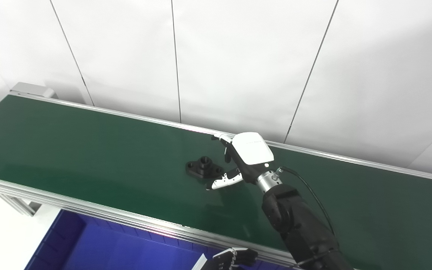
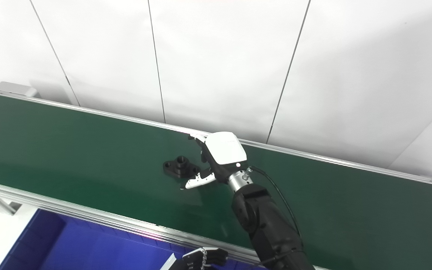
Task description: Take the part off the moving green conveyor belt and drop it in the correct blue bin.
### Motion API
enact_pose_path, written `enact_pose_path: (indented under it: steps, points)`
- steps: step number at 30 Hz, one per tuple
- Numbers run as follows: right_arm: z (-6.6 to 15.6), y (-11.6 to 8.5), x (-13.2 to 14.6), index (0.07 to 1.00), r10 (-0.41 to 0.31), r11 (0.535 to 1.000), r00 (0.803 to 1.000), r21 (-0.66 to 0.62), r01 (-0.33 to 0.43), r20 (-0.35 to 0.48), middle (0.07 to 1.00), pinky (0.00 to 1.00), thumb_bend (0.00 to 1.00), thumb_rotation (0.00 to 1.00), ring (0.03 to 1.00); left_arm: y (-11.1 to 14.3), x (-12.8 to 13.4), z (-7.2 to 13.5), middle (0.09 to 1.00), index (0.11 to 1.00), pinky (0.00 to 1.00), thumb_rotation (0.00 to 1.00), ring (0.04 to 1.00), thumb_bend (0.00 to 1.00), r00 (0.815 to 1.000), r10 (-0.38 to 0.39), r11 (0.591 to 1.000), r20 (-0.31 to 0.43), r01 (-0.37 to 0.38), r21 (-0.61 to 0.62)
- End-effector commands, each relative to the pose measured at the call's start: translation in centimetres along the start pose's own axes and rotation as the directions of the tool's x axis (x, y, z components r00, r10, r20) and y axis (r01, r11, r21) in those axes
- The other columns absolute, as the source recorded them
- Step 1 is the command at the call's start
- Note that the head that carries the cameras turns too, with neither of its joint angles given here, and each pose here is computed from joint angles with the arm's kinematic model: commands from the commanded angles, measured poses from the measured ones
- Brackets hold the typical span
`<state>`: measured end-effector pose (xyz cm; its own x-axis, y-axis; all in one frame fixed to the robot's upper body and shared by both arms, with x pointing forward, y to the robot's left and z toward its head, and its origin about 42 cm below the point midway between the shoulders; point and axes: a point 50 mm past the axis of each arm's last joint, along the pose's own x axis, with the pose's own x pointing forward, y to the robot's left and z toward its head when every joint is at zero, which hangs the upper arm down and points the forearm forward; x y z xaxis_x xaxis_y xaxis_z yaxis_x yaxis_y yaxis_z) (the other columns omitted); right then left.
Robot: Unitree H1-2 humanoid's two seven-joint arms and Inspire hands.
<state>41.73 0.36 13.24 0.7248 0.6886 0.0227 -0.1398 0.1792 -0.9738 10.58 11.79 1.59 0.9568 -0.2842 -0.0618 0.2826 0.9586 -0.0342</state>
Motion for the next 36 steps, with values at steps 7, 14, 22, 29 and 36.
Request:
enact_pose_path:
  steps: [7,14,22,29,36]
  points:
    - [1.1,-2.1,1.7,0.831,-0.063,0.998,0.998,-0.021,0.064,0.023,0.500,0.33,0.89,0.56,0.394,-1.6,-0.3,0.8,0.759,0.749,0.70,0.74,0.764,0.92,0.999,0.001,1.000,0.043,0.000,-0.023]
    - [0.8,-2.3,1.8,0.826,-0.076,0.996,0.997,-0.039,0.076,0.024,0.526,0.35,0.91,0.57,0.415,-1.7,-0.4,0.8,0.759,0.746,0.69,0.73,0.760,0.93,0.999,0.007,0.999,0.039,-0.005,-0.046]
    - [-0.3,-2.4,1.5,0.831,-0.072,0.996,0.997,-0.057,0.072,0.002,0.703,0.61,0.92,0.60,0.646,-1.6,-0.4,0.8,0.757,0.747,0.69,0.74,0.758,0.92,0.999,0.005,0.999,0.042,-0.003,-0.033]
    - [-1.2,-1.9,0.8,0.824,-0.058,0.995,0.998,-0.088,0.055,-0.028,0.682,0.58,0.93,0.59,0.620,-1.3,-0.8,0.8,0.757,0.747,0.69,0.74,0.760,0.92,0.999,0.005,1.000,0.037,-0.004,-0.030]
    - [-2.4,-1.3,0.2,0.823,-0.034,0.992,0.998,-0.127,0.027,-0.051,0.668,0.52,0.92,0.59,0.586,-1.0,-1.1,0.8,0.753,0.744,0.68,0.74,0.755,0.91,0.999,0.003,1.000,0.038,-0.002,-0.018]
